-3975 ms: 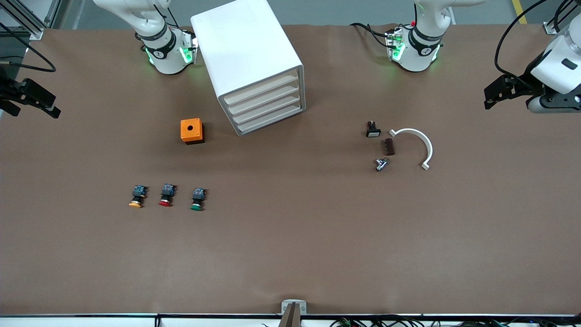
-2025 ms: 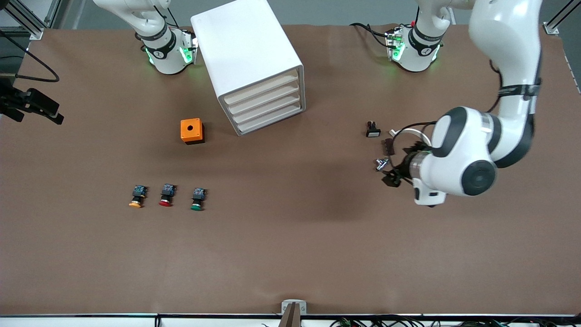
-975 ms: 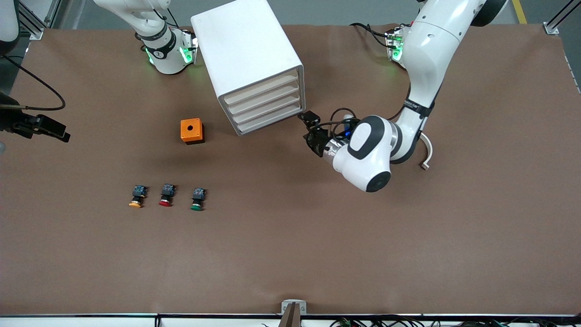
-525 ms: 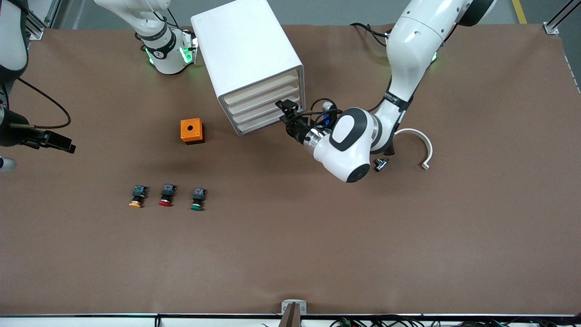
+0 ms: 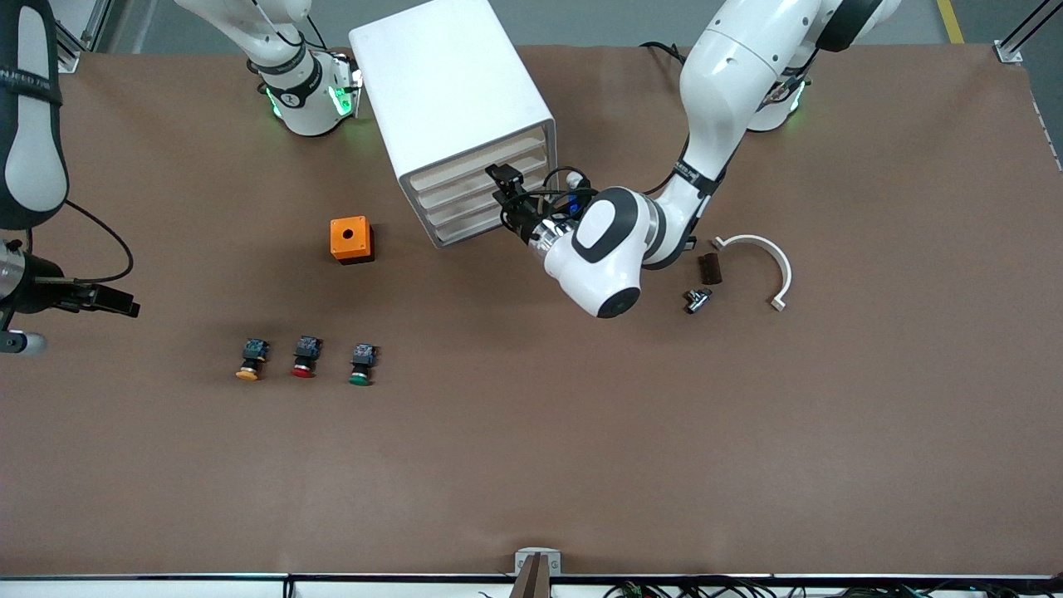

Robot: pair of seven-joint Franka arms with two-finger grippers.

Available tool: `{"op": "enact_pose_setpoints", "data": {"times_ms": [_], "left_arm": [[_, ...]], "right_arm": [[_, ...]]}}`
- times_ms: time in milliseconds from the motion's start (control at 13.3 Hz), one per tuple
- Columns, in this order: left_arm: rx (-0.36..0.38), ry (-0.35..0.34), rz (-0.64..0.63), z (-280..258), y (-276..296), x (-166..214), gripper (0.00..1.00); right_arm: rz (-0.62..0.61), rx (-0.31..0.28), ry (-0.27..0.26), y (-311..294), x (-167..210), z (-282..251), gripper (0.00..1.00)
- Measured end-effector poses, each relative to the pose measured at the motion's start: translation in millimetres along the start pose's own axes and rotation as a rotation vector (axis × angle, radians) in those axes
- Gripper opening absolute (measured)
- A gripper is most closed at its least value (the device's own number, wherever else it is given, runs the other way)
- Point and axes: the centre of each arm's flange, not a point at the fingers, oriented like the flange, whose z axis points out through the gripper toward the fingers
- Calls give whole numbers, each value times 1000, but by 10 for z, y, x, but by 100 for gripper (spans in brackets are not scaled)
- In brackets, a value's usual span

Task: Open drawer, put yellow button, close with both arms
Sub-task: 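Pull the drawer open with the left gripper while the right gripper reaches the button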

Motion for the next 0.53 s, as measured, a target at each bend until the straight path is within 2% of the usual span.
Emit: {"op": "enact_pose_setpoints", "data": {"times_ms": [150,300,525], "left_arm": [[4,11,-19,66,-19,-7,56],[7,27,-18,161,-42,-14,52],[17,39,-14,292,-82,-34,45]], "right_arm": [[-5,12,-23,41,78,274,100],[0,51,-54,-21,141,544,100],[-14,80,-63,-199,259,885,100]]}}
